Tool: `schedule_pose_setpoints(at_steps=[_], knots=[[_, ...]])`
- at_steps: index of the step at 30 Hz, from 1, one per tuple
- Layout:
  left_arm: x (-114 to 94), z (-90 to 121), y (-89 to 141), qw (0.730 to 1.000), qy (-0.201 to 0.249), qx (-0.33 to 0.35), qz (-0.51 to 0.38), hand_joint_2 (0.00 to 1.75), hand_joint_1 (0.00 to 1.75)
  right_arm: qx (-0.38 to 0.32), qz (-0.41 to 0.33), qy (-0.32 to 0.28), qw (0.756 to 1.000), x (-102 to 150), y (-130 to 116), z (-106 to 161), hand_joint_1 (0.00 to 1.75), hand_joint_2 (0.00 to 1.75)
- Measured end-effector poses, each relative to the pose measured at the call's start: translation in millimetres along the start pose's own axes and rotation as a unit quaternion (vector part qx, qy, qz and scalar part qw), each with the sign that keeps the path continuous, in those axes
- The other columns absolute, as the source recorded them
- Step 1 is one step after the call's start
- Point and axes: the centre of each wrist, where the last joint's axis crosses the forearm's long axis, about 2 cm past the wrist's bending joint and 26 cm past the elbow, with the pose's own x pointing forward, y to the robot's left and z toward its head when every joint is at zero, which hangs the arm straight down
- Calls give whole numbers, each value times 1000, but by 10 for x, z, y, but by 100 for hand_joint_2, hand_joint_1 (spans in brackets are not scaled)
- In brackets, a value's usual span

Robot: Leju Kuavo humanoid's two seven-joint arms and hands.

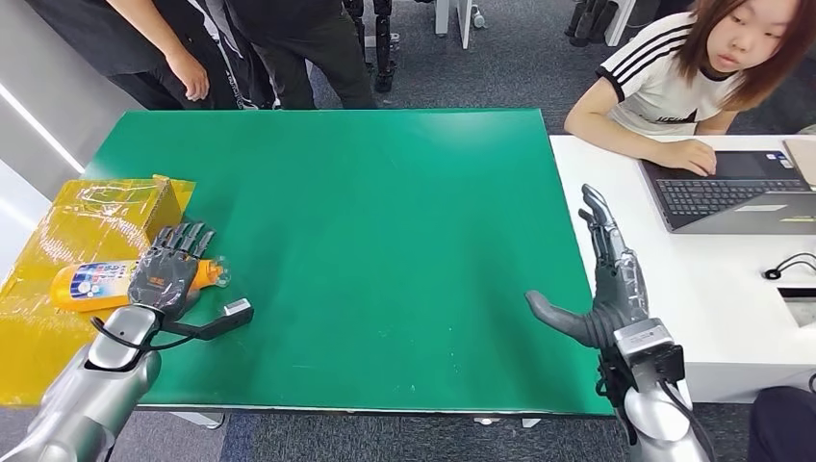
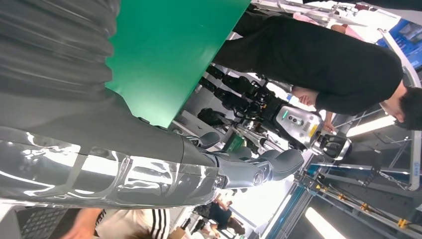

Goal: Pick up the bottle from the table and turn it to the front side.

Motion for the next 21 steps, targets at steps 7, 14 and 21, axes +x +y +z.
schedule_pose_setpoints(at_steps=[7,14,21], knots=[[245,-106,49,987,11,90,135,175,0,-10,-1,5,1000,-26,5,17,0,175],[699,-233,313,898,52,237,367,175,0,-20,-10,15,1000,-60,30,23,0,175],[1111,-264,815,763,36,367,531,175,0,-24,-26,19,999,-112,80,23,0,175]])
